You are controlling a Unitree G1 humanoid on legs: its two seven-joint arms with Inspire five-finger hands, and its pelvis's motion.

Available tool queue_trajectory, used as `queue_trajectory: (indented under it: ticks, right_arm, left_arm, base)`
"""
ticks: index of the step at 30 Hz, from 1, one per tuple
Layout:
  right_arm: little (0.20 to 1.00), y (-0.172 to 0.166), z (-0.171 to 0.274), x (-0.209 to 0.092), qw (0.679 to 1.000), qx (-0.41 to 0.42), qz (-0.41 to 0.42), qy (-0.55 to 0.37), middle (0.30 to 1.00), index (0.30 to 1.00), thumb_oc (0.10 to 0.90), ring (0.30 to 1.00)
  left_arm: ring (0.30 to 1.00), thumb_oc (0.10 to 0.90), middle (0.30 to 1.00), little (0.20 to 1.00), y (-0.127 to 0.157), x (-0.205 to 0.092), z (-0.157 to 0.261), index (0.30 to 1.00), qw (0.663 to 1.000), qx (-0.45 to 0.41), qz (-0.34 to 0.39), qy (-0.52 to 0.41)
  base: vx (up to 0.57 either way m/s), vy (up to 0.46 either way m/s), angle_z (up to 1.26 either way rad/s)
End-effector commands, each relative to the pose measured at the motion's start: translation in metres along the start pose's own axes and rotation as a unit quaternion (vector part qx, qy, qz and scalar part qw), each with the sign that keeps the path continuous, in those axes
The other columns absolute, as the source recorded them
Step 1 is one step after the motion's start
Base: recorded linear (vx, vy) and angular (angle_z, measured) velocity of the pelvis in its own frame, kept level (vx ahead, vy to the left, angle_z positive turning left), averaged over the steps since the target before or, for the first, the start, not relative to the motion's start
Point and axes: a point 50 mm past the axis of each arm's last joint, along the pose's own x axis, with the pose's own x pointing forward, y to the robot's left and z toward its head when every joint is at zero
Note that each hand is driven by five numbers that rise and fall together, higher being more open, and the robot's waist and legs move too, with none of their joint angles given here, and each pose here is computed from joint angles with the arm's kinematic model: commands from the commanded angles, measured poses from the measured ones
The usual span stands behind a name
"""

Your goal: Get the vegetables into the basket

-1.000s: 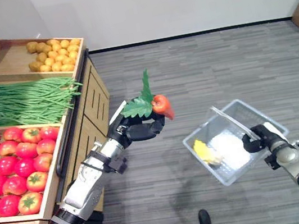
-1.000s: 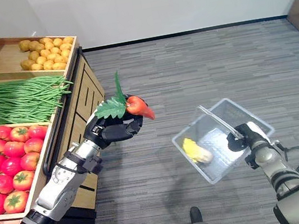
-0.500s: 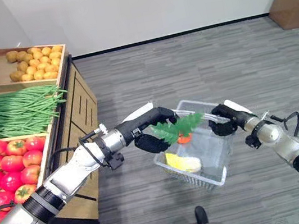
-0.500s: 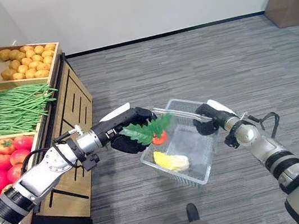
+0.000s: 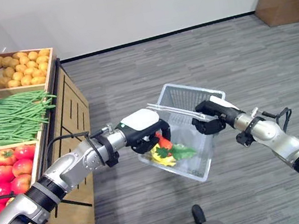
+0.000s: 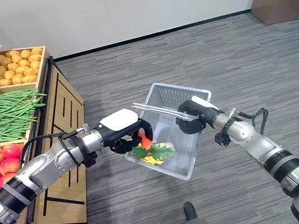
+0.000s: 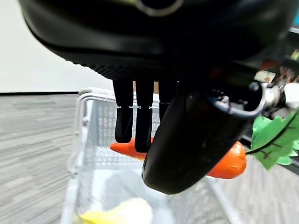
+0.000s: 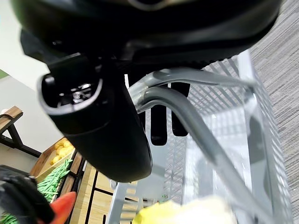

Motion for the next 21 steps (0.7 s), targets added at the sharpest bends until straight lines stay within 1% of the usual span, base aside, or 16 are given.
queue_trajectory:
  ticks: [1, 4, 12, 19, 21]
  right_arm:
    - [0.300, -0.048, 0.074, -0.001, 0.976, 0.036, -0.091, -0.194, 0.300, 0.300, 0.400, 0.300]
    - [0.300, -0.045, 0.081, -0.001, 0.972, 0.049, -0.086, -0.214, 0.300, 0.300, 0.400, 0.300]
    - [0.300, -0.036, 0.096, 0.000, 0.960, 0.091, -0.069, -0.255, 0.300, 0.300, 0.400, 0.300]
    - [0.300, -0.027, 0.102, 0.001, 0.955, 0.111, -0.057, -0.268, 0.300, 0.300, 0.400, 0.300]
    - [0.300, -0.027, 0.101, 0.001, 0.955, 0.111, -0.058, -0.268, 0.300, 0.300, 0.400, 0.300]
  left_arm:
    - [0.300, 0.400, 0.300, 0.300, 0.034, 0.012, -0.004, 0.300, 0.995, 0.053, 0.087, -0.004]
    - [0.300, 0.400, 0.300, 0.300, 0.026, 0.017, -0.008, 0.300, 0.995, 0.059, 0.084, 0.010]
    - [0.300, 0.400, 0.300, 0.300, 0.010, 0.031, -0.004, 0.300, 0.994, 0.070, 0.081, 0.009]
    - [0.300, 0.400, 0.300, 0.300, -0.006, 0.053, 0.008, 0.300, 0.995, 0.079, 0.068, -0.002]
    - [0.300, 0.400, 0.300, 0.300, -0.006, 0.053, 0.008, 0.300, 0.995, 0.079, 0.068, -0.002]
  base:
    - [0.00, 0.000, 0.00]
    - [0.00, 0.000, 0.00]
    - [0.00, 0.000, 0.00]
    - [0.00, 0.000, 0.00]
    - [0.00, 0.000, 0.00]
